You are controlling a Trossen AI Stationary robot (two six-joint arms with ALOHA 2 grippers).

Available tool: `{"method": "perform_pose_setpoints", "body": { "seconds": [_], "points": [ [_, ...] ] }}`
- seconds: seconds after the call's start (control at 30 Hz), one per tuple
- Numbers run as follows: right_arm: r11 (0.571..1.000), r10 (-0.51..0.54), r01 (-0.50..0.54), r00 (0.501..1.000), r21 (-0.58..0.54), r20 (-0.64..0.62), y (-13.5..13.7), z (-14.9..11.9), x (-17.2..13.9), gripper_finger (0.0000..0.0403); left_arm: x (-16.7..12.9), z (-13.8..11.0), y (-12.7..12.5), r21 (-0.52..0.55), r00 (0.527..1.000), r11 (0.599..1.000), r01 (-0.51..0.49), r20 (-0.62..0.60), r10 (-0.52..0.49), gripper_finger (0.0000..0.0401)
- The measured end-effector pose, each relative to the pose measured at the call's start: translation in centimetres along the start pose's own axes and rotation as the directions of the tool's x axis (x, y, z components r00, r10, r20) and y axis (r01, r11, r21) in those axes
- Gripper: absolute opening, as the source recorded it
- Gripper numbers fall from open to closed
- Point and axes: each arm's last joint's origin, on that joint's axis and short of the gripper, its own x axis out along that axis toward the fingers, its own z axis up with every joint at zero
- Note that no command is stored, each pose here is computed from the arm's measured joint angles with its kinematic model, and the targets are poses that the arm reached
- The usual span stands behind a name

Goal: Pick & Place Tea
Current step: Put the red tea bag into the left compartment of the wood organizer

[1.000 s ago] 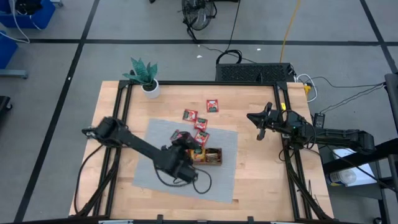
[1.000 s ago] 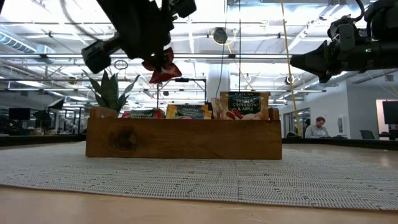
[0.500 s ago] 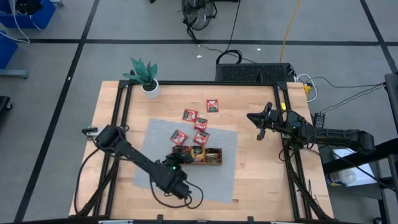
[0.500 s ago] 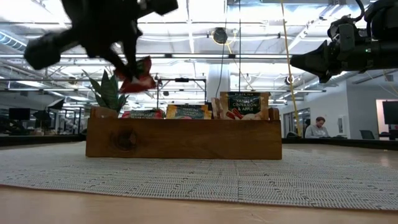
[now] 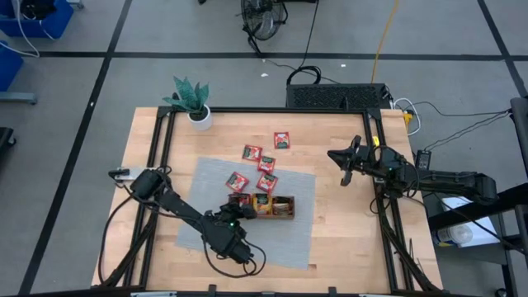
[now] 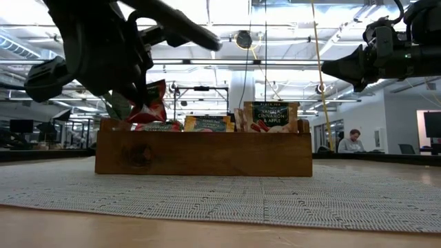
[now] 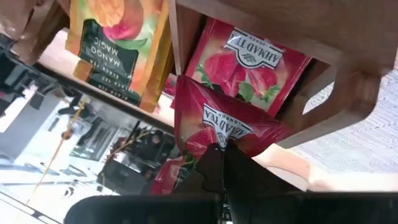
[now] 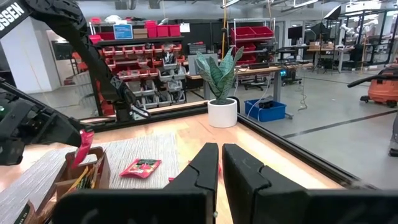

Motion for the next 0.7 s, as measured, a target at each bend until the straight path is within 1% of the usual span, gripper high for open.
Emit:
{"method": "perform_pose_setpoints", "body": {
  "seconds": [0.07, 0.23, 0.33, 0.47, 0.57, 0.7],
  "points": [
    [1.0, 0.0, 0.0, 1.0, 0.0, 0.0, 0.0, 0.0, 0.0, 0.0014, 0.1, 0.1, 0.1, 0.013, 1.0, 1.0, -0.003, 0.006, 0.002, 0.0004],
    [1.0, 0.0, 0.0, 1.0, 0.0, 0.0, 0.0, 0.0, 0.0, 0.0014, 0.4, 1.0, 1.1, 0.016, 0.994, 0.999, -0.035, 0.1, 0.033, 0.0003],
    [1.0, 0.0, 0.0, 1.0, 0.0, 0.0, 0.0, 0.0, 0.0, 0.0013, 0.8, 0.9, 1.4, 0.048, 0.995, 0.998, -0.034, 0.1, 0.029, 0.0004],
    [1.0, 0.001, -0.001, 1.0, 0.0, -0.001, 0.0, 0.0, 0.0, 0.0014, 1.2, 0.6, 1.6, 0.053, 0.996, 0.998, -0.019, 0.087, 0.015, 0.0003],
    [1.0, 0.0, 0.0, 1.0, 0.0, 0.0, 0.0, 0.0, 0.0, 0.0013, 1.4, 0.5, 1.5, 0.065, 0.997, 0.998, -0.008, 0.078, 0.003, 0.0003],
    [1.0, 0.0, 0.0, 1.0, 0.0, 0.0, 0.0, 0.0, 0.0, 0.0013, 1.6, 0.7, 1.0, 0.078, 0.995, 0.997, 0.022, 0.096, -0.029, 0.0003]
  ]
}}
